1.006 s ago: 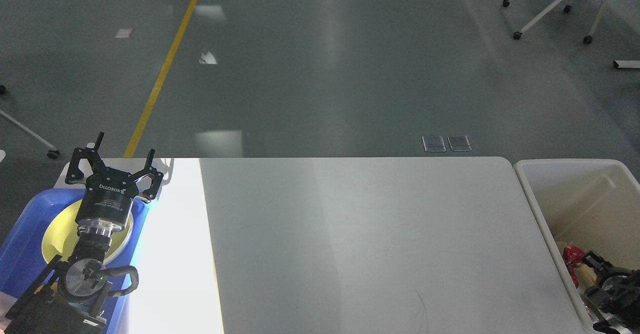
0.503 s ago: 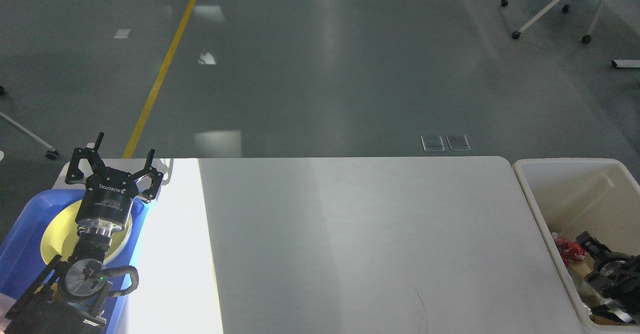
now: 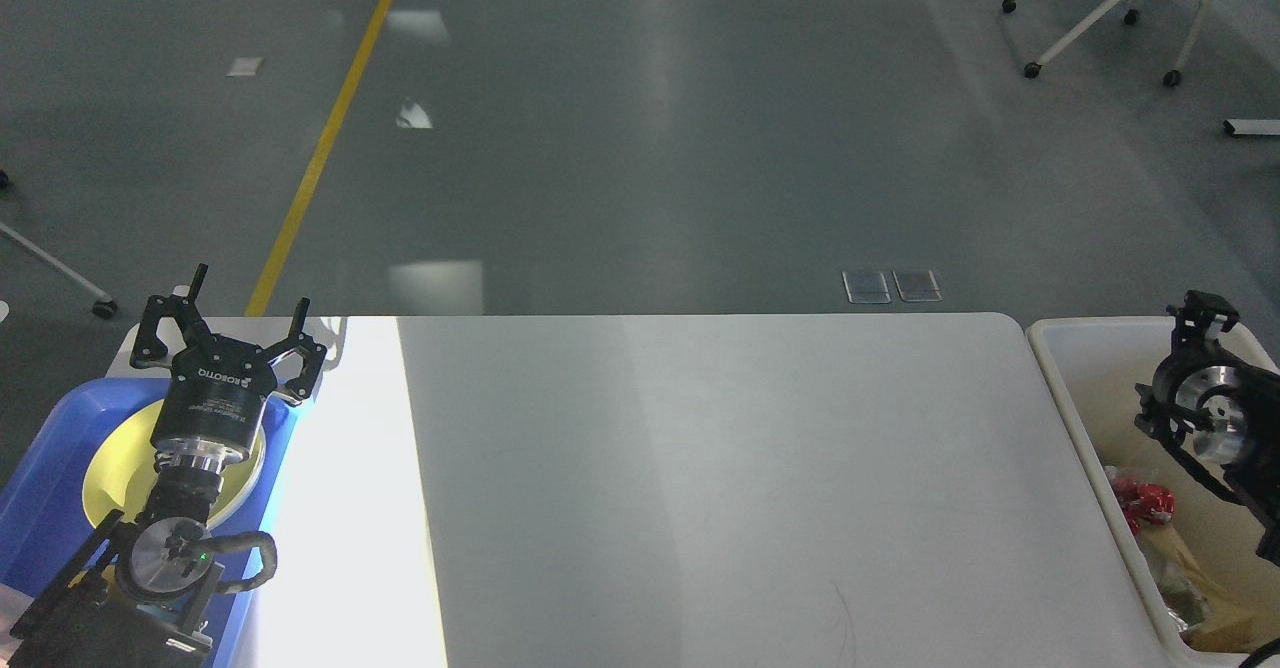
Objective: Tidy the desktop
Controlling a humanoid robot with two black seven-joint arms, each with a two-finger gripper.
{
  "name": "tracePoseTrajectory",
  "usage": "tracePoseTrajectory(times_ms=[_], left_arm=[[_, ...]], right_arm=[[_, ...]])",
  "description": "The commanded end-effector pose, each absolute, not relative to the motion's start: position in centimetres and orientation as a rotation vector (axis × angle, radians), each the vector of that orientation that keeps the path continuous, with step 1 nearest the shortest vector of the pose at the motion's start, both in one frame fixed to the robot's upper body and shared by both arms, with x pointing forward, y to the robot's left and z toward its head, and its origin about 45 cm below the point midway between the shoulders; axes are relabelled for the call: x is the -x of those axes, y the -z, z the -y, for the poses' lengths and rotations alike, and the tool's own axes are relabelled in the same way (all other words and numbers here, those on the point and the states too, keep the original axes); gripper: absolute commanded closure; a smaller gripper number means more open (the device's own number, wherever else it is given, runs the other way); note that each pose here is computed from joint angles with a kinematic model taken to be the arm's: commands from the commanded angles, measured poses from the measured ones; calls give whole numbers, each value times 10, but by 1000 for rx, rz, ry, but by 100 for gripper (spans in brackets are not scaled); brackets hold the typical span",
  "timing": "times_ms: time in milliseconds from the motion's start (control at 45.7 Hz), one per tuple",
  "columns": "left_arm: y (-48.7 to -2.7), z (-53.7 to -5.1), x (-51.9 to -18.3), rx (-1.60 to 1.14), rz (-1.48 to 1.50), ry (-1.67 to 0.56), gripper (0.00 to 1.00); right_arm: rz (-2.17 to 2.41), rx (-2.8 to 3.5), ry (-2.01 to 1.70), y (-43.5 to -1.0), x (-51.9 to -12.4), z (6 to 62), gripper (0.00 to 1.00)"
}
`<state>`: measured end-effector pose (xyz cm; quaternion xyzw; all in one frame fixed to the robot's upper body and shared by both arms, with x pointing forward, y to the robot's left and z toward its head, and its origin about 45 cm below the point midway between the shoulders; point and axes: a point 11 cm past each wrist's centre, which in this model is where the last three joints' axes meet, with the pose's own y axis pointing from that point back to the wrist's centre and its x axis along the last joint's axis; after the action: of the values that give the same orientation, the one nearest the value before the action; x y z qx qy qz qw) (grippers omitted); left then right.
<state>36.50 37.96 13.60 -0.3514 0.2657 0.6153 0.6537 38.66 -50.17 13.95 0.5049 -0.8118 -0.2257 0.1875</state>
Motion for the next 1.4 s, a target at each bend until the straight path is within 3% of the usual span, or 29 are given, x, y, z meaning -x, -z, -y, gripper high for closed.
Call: tracePoseTrajectory(times_ms=[0,219,459,612,1377], left_arm=[[-136,-379,-365,796,-603,-1395,3],[-136,-380,-365,798,-603,-1396,3],[-136,-380,-365,798,-602,-1395,3],[-136,-380,-365,797,-601,-1397,3],[-136,-380,-365,797,-601,-1397,3]], right_arm=[[2368,-1629,707,-169,-405,474,0],[2347,-2104,762,-186,-403,420,0],[2373,-2519,936,-149,-365,377,0],[2350,-2489,681,-121,-350,345,0],[2480,-2400,780,-101,-335,343,0]])
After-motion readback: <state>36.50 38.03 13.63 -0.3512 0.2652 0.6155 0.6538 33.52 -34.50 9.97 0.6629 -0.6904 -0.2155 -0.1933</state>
